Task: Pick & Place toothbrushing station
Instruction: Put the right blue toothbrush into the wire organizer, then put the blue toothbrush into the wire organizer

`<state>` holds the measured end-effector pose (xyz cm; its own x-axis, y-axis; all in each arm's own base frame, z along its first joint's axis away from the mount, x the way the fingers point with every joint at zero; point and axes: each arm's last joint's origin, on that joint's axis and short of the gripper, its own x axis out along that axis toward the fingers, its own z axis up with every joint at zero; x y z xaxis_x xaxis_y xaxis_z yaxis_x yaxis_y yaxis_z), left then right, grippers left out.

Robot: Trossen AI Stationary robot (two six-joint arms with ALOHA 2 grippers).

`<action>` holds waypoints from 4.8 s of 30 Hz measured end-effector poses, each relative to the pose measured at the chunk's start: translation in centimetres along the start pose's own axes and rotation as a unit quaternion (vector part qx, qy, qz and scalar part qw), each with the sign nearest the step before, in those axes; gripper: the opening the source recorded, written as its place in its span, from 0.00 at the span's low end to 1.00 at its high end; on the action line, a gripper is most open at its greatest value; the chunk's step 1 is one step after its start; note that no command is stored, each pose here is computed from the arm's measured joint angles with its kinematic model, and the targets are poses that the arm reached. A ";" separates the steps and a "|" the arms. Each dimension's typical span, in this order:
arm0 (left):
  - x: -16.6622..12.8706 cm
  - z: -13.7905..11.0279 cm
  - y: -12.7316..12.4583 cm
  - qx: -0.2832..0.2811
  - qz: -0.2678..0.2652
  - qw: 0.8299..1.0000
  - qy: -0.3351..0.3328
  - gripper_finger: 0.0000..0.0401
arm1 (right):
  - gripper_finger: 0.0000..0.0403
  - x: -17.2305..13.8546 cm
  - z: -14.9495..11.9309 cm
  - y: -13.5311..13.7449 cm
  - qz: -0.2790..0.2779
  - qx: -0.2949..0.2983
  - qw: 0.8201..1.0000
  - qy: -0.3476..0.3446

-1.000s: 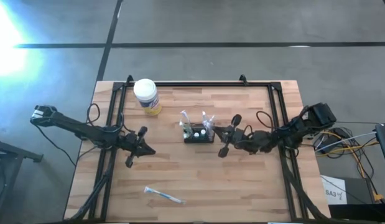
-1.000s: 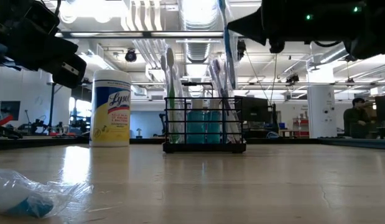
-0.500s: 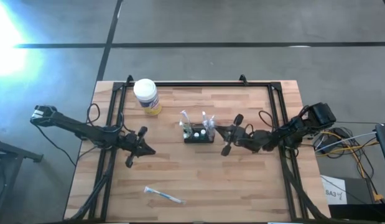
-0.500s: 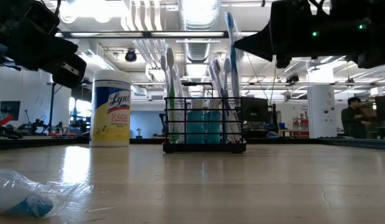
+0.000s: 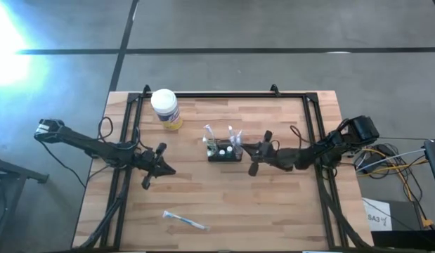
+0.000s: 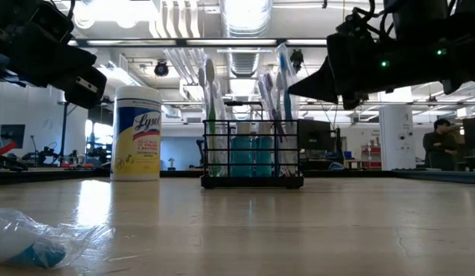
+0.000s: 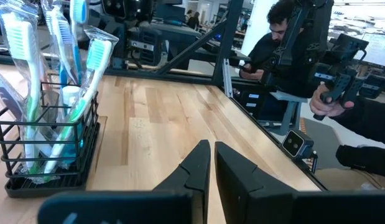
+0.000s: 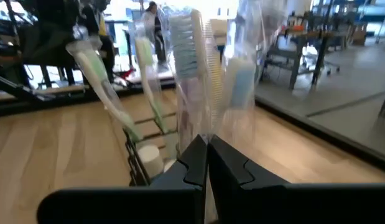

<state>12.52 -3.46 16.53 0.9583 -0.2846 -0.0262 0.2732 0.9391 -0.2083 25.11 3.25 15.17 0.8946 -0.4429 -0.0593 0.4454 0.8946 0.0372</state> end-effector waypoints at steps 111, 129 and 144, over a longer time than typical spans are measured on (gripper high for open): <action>-3.6 5.4 -1.1 -0.021 0.031 0.997 0.070 0.04 | 0.46 13.8 -3.5 26.5 0.161 0.001 0.845 0.510; -3.6 5.3 -1.1 -0.028 0.037 0.997 0.069 0.03 | 0.05 14.5 -3.9 24.9 0.160 -0.089 0.839 0.512; -4.6 6.6 -1.4 -0.001 0.030 0.999 0.027 0.04 | 0.05 10.7 7.1 24.0 0.108 -0.151 0.892 0.413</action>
<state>8.31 -2.18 23.36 0.9671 -0.2374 -0.0909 0.2149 0.9545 -0.2070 45.63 19.56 22.46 0.5710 -0.1746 -0.8022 0.1231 0.9843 -0.1266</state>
